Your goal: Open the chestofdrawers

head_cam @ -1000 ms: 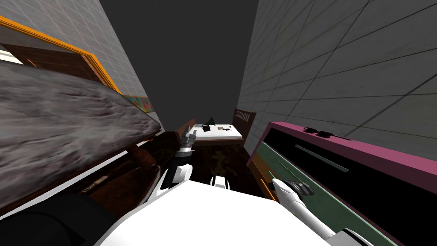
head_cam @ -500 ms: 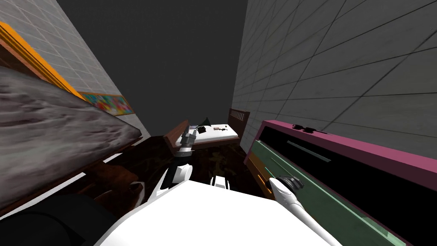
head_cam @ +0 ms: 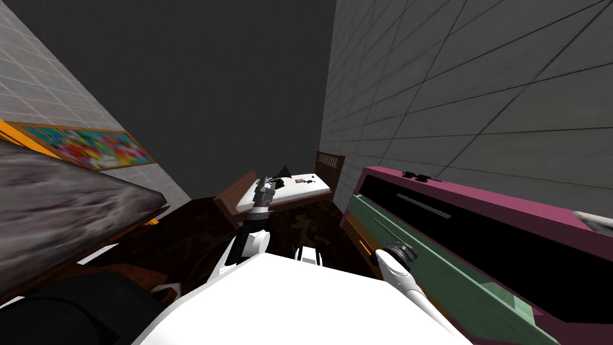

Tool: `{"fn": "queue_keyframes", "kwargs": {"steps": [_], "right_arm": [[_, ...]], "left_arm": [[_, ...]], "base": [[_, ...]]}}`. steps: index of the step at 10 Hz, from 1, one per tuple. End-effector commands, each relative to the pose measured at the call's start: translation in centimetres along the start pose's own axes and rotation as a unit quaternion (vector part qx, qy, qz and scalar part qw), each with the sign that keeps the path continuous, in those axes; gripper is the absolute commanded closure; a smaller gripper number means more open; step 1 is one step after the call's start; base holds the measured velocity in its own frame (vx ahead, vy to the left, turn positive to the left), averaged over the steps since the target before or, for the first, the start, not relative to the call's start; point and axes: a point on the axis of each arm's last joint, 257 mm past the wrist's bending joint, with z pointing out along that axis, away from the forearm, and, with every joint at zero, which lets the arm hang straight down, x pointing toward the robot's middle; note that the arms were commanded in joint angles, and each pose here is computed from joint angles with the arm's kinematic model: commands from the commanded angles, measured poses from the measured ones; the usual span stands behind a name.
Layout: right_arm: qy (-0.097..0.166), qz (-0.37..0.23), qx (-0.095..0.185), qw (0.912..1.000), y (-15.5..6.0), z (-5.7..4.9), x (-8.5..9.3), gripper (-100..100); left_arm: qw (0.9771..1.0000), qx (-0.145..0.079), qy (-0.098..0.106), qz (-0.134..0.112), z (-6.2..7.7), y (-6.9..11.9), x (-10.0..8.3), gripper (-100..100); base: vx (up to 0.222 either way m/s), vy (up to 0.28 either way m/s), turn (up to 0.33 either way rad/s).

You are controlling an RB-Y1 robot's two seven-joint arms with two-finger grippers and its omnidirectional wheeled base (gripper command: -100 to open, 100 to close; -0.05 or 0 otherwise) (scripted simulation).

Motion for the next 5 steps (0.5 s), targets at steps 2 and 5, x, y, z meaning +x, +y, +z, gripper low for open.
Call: {"fn": "queue_keyframes", "kwargs": {"steps": [2,5], "right_arm": [[0.046,0.007,0.015,0.9988,-2.1,0.9,5.6,100],[0.058,0.006,0.023,0.9981,-4.3,2.4,6.6,-100]], "left_arm": [[1.0,0.0,0.0,0.0,0.0,0.0,0.0,0],[1.0,0.0,0.0,0.0,0.0,0.0,0.0,0]], "base": [[-0.101,0.1,0.355],[-0.071,0.106,0.163]]}}
